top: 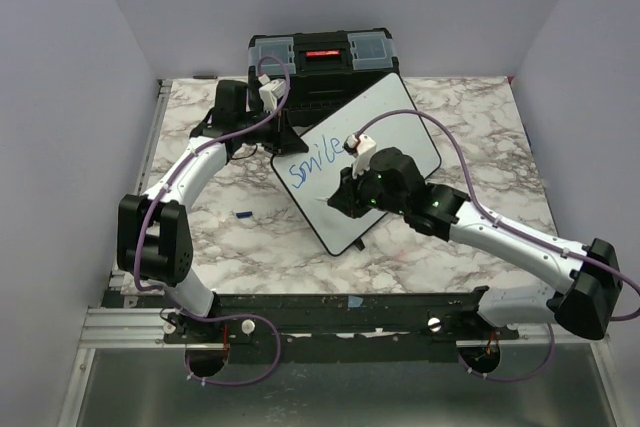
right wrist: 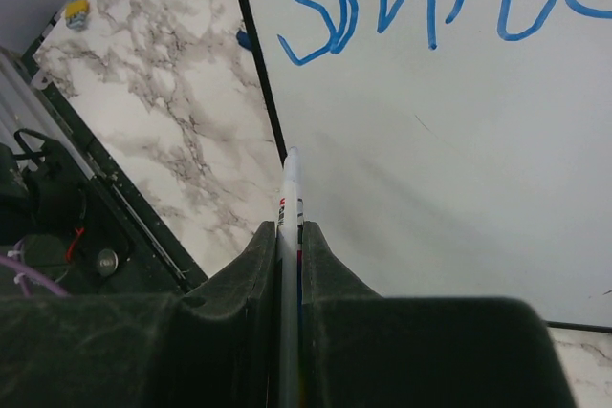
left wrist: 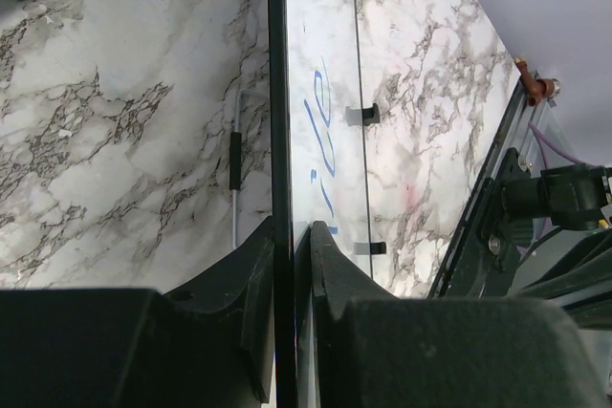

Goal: Write a sentence on the whiteboard
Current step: Write a sentence on the whiteboard stand.

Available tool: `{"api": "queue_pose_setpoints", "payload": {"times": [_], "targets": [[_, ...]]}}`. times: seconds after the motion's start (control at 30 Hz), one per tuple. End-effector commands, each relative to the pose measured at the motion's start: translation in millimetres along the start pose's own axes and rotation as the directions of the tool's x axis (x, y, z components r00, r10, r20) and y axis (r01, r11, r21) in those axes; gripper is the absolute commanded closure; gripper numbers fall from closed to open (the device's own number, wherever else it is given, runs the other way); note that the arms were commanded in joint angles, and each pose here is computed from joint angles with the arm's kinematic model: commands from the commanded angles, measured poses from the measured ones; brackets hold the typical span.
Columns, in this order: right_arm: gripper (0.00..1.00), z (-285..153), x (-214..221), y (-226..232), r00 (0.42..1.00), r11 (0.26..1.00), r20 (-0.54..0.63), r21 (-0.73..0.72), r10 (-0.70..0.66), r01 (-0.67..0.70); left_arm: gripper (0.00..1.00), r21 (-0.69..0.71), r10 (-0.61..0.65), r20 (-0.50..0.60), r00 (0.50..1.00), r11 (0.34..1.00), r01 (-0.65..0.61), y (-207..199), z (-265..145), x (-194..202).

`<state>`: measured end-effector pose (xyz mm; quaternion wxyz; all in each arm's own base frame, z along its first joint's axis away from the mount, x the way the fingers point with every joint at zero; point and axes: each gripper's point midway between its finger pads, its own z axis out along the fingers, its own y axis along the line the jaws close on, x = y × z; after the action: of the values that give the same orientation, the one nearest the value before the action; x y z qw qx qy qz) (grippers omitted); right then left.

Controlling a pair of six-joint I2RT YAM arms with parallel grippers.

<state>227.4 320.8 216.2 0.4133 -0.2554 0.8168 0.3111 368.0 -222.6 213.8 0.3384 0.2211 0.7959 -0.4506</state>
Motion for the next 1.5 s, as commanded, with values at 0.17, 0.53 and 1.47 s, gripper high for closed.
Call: {"api": "queue_pose_setpoints", "payload": {"times": [0.17, 0.53, 1.47], "targets": [[0.99, 25, -2, 4, 1.000, 0.999, 0.004, 0.042, -0.013, 0.013, 1.00, -0.081, 0.185, 0.112, 0.976, 0.981, -0.177, 2, -9, -36], [0.99, 39, -8, -5, 0.999, 0.994, 0.033, 0.109, -0.019, 0.015, 1.00, -0.092, 0.182, 0.109, 0.977, 0.981, -0.172, 4, -7, -32], [0.99, 53, 19, 5, 0.998, 0.999, -0.062, 0.033, -0.013, 0.015, 1.00, -0.078, 0.183, 0.113, 0.977, 0.981, -0.175, 1, -8, -31]]}}
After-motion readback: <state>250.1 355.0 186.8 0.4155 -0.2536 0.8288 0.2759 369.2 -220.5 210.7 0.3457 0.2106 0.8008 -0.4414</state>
